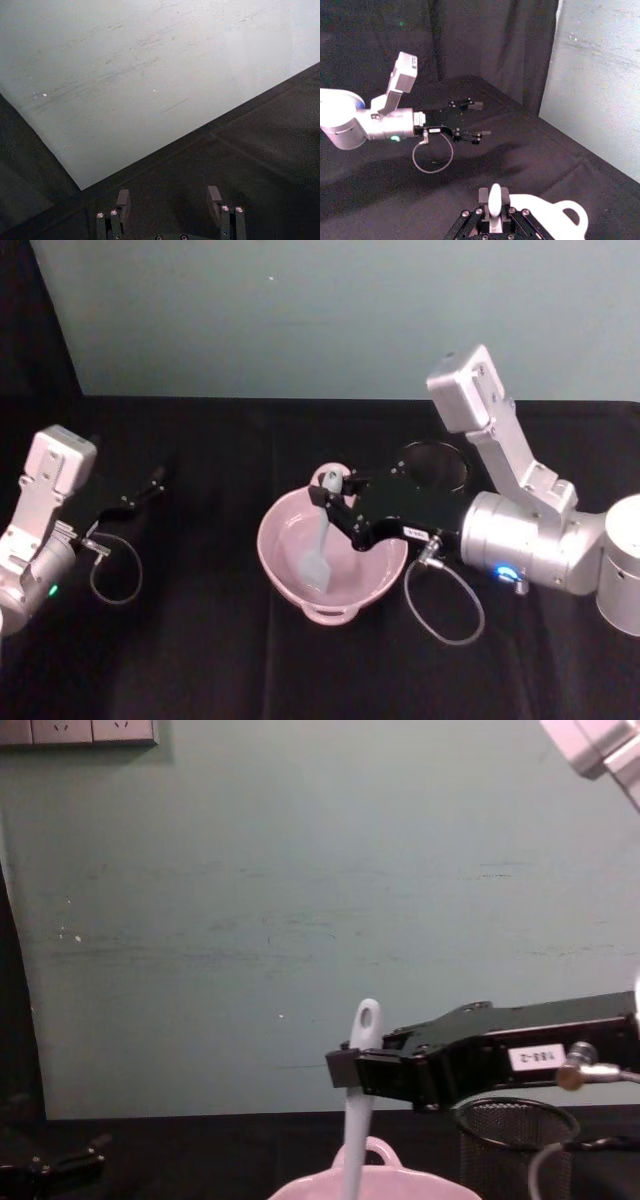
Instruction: Use the one hand to pick up the spoon and stir the clear water in the bowl.
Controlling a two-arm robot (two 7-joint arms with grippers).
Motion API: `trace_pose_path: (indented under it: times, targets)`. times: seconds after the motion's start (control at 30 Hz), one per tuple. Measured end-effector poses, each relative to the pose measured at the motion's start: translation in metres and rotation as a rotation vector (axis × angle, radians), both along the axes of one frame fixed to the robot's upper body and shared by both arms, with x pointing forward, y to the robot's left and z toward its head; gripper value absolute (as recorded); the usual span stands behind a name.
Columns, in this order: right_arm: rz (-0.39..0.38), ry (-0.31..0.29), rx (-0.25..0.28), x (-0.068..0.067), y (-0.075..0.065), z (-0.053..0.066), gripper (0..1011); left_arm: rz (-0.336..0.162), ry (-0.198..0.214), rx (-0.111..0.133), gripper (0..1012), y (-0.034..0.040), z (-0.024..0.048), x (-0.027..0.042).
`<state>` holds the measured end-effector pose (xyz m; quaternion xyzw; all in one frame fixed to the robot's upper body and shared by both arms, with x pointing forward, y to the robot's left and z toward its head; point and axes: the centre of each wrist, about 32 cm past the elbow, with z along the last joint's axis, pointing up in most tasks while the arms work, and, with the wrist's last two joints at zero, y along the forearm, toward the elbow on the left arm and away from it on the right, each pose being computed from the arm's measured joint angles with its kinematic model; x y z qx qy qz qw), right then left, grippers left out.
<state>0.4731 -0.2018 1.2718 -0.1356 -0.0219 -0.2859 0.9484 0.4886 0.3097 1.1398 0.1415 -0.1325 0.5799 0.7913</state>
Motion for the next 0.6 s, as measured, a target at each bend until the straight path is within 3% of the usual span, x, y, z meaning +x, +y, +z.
trace_pose_path:
  times: [0.3, 0.6]
  targets:
    - [0.010, -0.012, 0.042, 0.017, 0.013, -0.005, 120, 0.000, 0.000, 0.000, 1011, 0.0000, 0.0000, 0.0000]
    - [-0.048, -0.032, 0.040, 0.036, 0.022, -0.015, 121, 0.000, 0.000, 0.000, 1011, 0.0000, 0.0000, 0.0000]
